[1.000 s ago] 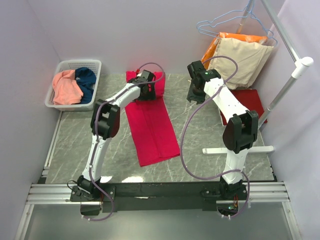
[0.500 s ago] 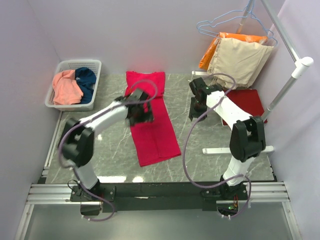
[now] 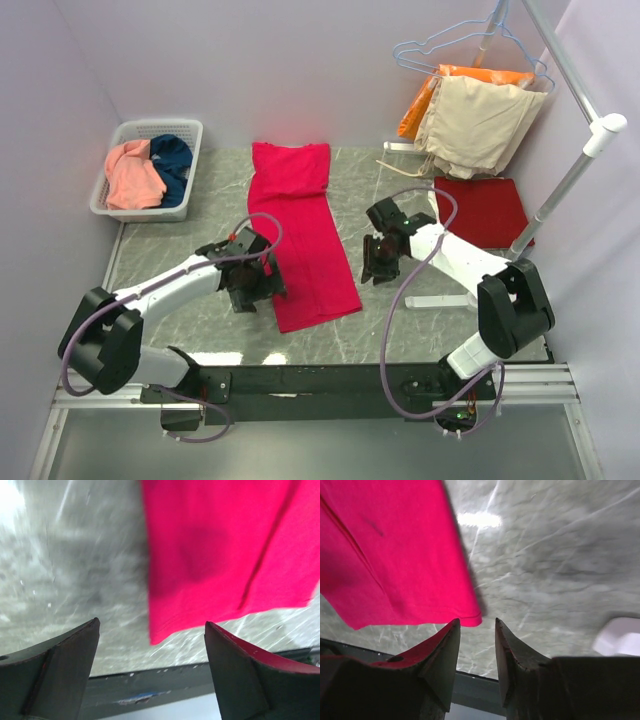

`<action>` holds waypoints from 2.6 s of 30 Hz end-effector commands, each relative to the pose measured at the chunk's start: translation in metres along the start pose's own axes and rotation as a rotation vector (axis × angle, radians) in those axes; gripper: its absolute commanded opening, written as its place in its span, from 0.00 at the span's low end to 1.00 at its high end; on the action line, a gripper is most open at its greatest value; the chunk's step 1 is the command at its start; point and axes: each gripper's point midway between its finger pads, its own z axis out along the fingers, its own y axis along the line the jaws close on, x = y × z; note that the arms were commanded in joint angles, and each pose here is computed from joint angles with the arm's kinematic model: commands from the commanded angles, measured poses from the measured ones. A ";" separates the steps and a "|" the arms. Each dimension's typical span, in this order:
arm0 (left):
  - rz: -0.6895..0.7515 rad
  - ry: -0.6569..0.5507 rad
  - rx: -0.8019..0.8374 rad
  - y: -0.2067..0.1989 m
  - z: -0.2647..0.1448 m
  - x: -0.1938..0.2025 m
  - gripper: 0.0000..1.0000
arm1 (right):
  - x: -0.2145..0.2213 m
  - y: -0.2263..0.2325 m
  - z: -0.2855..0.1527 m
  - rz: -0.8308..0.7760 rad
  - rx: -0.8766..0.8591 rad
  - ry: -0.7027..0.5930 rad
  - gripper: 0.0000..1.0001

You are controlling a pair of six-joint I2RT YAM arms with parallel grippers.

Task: Fold and stack the t-shirts
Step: Fold the tshirt

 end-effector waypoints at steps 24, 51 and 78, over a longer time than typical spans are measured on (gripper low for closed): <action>-0.101 0.117 0.171 -0.013 0.014 0.034 0.65 | 0.043 0.007 0.039 -0.006 -0.025 -0.035 0.41; -0.106 0.169 0.058 -0.004 0.031 0.055 0.18 | 0.061 0.000 0.070 -0.030 -0.023 0.054 0.17; -0.123 0.119 -0.091 0.057 -0.003 0.088 0.01 | 0.164 0.044 0.027 -0.197 -0.204 0.148 0.00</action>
